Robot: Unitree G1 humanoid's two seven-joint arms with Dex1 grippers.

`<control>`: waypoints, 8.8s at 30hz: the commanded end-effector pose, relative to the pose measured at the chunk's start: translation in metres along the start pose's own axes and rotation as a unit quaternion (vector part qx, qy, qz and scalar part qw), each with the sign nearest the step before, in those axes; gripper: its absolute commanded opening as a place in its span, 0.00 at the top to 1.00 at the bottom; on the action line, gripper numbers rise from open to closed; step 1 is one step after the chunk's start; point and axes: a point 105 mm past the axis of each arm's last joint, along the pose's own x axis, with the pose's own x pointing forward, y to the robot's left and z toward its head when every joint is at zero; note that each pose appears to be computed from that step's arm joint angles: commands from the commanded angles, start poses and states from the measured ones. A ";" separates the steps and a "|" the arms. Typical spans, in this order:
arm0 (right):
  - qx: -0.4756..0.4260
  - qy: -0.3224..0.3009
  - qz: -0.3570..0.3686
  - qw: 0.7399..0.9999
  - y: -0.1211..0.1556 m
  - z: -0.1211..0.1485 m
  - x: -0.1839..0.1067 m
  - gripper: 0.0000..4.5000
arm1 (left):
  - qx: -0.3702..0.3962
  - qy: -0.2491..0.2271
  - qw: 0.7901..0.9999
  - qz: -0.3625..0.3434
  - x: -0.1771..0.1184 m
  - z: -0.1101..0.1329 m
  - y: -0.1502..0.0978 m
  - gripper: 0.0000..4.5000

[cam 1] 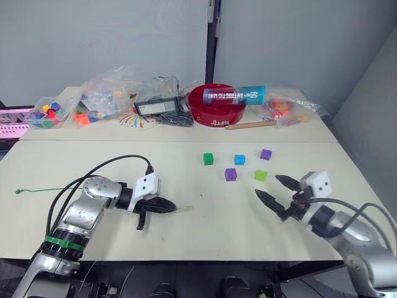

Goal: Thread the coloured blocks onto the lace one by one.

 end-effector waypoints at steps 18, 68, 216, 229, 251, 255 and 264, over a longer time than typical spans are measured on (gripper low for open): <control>0.012 -0.001 -0.273 0.962 -0.001 -0.005 0.047 0.00 | 0.018 -0.013 1.000 0.015 -0.005 0.011 0.002 1.00; 0.117 0.167 -0.121 0.971 0.124 -0.071 0.019 0.75 | 0.015 0.012 1.000 0.005 -0.020 0.008 0.001 1.00; -0.180 0.229 0.416 0.862 0.133 -0.063 0.062 0.71 | 0.035 0.004 0.996 -0.084 0.085 0.017 -0.034 1.00; -0.179 0.242 0.392 0.870 0.125 -0.067 0.065 0.71 | 0.018 0.017 0.999 -0.038 0.066 0.014 -0.020 0.57; -0.195 0.265 0.369 0.869 0.109 -0.062 0.058 0.71 | -0.012 0.039 0.999 -0.006 0.038 -0.031 -0.008 0.68; -0.193 0.266 0.368 0.870 0.110 -0.063 0.057 0.71 | -0.007 0.034 0.999 -0.015 0.041 -0.029 -0.010 0.99; -0.188 0.267 0.364 0.872 0.113 -0.064 0.058 0.71 | -0.002 -0.007 0.999 -0.031 0.047 -0.004 -0.019 0.99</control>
